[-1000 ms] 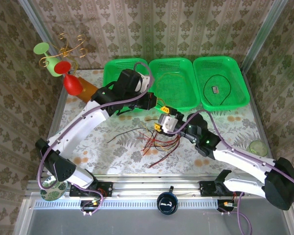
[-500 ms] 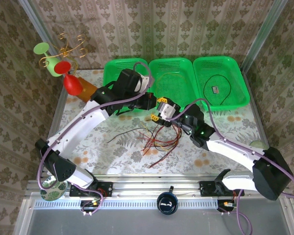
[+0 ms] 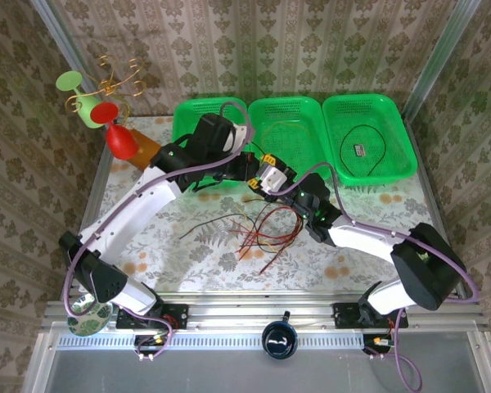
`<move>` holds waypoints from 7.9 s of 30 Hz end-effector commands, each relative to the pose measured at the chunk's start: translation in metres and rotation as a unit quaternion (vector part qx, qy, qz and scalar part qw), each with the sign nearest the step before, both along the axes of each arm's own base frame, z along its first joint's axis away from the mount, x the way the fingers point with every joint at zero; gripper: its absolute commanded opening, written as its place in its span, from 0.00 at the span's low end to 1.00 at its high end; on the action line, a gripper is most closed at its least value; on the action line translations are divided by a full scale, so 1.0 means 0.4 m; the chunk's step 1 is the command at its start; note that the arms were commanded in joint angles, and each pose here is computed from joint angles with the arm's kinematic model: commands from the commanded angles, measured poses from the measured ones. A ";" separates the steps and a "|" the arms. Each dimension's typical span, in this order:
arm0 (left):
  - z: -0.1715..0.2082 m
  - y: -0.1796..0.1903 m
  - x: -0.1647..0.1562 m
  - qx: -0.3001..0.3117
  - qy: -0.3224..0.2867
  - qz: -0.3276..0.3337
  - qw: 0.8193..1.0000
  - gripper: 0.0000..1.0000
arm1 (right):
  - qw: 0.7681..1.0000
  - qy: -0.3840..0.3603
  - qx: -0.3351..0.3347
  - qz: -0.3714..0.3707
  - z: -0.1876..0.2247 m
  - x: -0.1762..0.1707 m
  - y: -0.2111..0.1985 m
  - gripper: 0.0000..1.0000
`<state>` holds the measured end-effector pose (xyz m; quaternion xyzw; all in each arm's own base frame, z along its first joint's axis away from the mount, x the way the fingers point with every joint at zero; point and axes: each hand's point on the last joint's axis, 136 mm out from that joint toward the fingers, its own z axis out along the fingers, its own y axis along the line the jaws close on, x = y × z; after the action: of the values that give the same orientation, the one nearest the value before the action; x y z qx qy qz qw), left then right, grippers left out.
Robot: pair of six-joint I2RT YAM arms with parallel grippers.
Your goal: Untangle the cables
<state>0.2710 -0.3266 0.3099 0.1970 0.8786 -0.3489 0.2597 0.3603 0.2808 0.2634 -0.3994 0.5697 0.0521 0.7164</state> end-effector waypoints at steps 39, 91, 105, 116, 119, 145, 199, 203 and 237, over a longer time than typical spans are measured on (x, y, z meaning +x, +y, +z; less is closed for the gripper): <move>0.111 -0.065 0.043 -0.057 0.008 -0.025 0.998 0.00 | 0.995 0.076 0.066 0.004 0.093 -0.169 -0.195 0.33; 0.141 -0.120 -0.113 -0.005 -0.421 -0.309 0.853 0.00 | 0.919 0.306 0.124 0.217 0.303 -0.187 -0.146 0.59; 0.138 -0.118 -0.117 -0.004 -0.421 -0.307 0.854 0.00 | 0.920 0.309 0.116 0.211 0.283 -0.146 -0.133 0.13; 0.169 -0.075 -0.104 0.013 -0.433 -0.263 0.862 0.00 | 0.963 0.225 0.113 0.097 0.314 -0.133 -0.226 0.00; 0.195 -0.045 -0.092 0.024 -0.440 -0.226 0.868 0.00 | 0.971 0.197 0.127 0.039 0.331 -0.134 -0.274 0.00; 0.414 0.393 -0.028 0.057 -0.585 0.238 0.773 0.00 | 0.886 0.009 0.277 -0.372 0.425 -0.226 -0.702 0.00; 0.518 0.573 -0.044 0.050 -0.595 0.364 0.715 0.00 | 0.761 -0.006 0.392 -0.517 0.311 -0.316 -0.955 0.00; 0.569 0.529 -0.027 0.037 -0.613 0.343 0.711 0.00 | 0.767 0.001 0.393 -0.508 0.312 -0.312 -0.946 0.00; 0.817 0.374 0.290 0.080 -0.679 0.257 0.683 0.00 | 0.788 0.030 0.425 -0.445 0.345 -0.283 -0.895 0.00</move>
<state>0.3712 -0.1679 0.6509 0.1382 0.4979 0.0003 0.8561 0.2491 -0.0813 0.3868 0.2460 0.6381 -0.0443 0.7283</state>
